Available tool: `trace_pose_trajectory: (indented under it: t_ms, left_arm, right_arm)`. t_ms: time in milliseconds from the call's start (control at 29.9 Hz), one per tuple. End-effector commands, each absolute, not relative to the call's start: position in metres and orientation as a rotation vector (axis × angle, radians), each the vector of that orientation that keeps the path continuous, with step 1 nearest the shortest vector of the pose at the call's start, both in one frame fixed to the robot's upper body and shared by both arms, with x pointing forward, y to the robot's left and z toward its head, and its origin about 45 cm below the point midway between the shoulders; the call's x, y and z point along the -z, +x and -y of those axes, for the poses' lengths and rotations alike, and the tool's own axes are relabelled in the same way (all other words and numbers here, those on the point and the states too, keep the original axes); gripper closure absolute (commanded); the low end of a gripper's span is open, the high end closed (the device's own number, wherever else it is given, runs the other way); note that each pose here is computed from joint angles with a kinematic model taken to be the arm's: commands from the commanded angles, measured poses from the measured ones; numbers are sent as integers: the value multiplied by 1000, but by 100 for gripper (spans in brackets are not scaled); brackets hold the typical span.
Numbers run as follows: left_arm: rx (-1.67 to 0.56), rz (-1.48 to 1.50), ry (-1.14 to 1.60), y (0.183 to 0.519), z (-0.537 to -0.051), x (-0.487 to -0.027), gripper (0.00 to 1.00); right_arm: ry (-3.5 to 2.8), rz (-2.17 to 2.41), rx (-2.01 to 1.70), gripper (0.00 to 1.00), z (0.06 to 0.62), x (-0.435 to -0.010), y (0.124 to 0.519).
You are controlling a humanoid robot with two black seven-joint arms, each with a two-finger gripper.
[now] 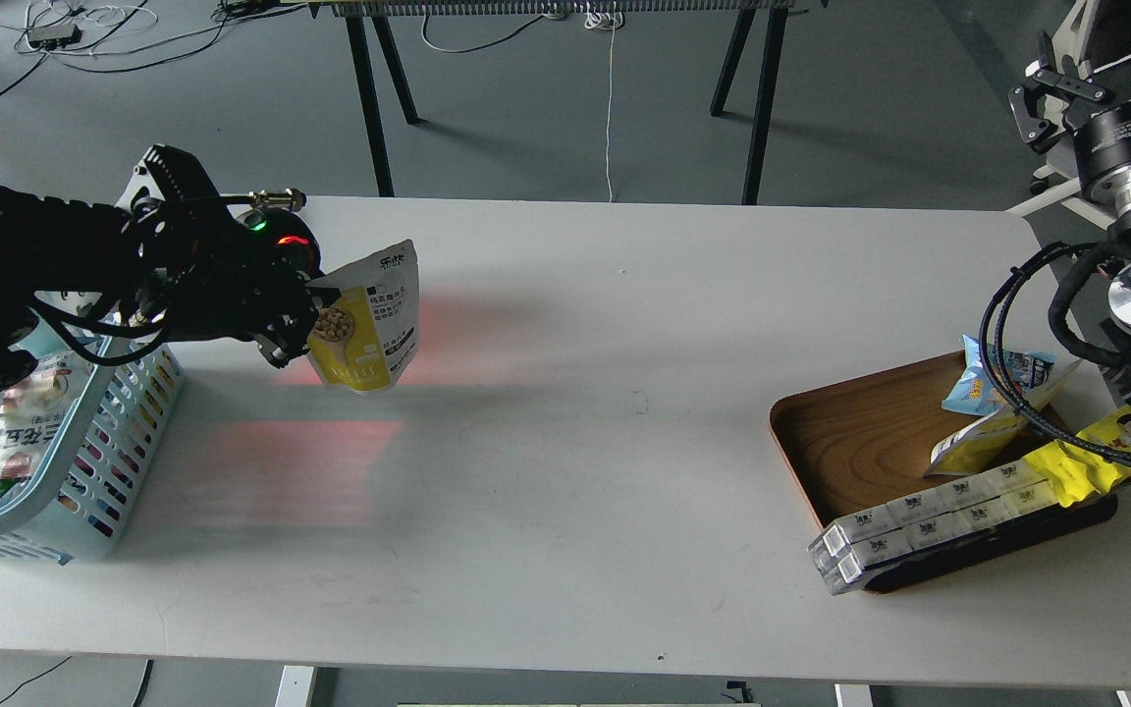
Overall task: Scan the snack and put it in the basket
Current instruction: 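Hold the packet in front of the scanner's red beam with the left gripper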
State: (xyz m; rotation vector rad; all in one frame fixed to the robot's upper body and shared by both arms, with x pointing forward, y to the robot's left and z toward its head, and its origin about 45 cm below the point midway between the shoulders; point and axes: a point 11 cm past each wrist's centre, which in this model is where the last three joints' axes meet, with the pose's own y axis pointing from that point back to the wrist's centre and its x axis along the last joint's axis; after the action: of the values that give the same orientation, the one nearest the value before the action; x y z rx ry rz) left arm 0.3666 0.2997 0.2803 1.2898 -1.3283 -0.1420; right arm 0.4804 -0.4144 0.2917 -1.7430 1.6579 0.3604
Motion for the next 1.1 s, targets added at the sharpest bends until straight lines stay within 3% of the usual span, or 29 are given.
trace_pose_trajectory:
  t_ms: [0,635,1070]
  left_arm:
    - [147,1327,1283,364,-297,-277,100]
    - [197,1436,1085,354,-270,-294,100]
    - [177,1393,1145,359,-294,-291,100]
  right_arm:
    - [-1742,-1655,-361,1,414,-292,481]
    - [-1731,-1661,-355,1,417,-291,479]
    - [-1728,-1655,-357,1,416,-292,479]
